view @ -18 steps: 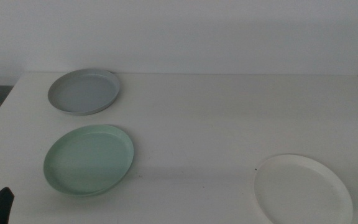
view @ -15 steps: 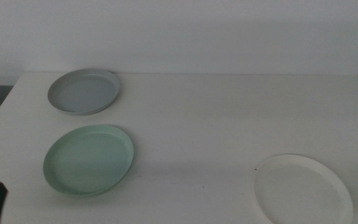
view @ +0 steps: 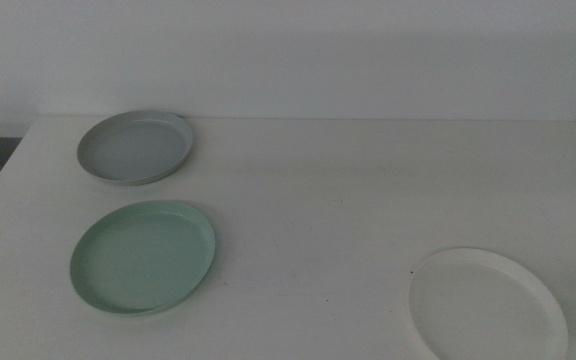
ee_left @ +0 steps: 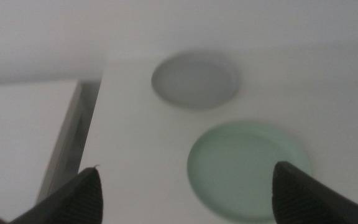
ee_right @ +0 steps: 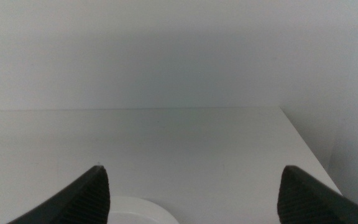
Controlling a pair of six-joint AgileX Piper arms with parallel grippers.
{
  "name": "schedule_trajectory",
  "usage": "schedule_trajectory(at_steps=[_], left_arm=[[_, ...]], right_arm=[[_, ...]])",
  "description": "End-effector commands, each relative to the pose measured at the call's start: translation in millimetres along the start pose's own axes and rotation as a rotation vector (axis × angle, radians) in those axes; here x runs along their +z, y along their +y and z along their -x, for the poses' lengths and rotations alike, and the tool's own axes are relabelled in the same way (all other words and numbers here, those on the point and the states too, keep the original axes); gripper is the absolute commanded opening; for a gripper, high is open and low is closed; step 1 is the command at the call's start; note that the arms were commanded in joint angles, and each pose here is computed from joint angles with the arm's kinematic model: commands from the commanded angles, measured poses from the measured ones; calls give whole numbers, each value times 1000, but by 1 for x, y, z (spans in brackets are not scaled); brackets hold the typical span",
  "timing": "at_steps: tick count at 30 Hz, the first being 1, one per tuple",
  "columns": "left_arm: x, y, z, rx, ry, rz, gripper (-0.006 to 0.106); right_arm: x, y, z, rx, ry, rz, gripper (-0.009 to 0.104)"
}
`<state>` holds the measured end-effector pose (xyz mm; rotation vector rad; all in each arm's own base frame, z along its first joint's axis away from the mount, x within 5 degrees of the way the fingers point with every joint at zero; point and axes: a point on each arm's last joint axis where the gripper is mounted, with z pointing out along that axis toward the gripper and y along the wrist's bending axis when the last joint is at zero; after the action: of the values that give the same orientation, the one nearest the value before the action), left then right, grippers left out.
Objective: Stack the three bowls on top of each other.
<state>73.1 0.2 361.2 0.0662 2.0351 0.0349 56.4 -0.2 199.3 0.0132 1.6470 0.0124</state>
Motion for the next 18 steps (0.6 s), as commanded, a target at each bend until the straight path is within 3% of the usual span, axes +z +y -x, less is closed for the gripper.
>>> schedule_trajectory(at_steps=[1,13,18], left_arm=[[6,2,19,28,116,11,94],[85,-1,64,54,491,-3,94],[119,1,78,119,531,-28,94]], right_arm=[[0,0,0,-9,-11,-8,92],[0,0,0,-9,-11,-8,92],[0,0,0,-9,-11,-8,92]])
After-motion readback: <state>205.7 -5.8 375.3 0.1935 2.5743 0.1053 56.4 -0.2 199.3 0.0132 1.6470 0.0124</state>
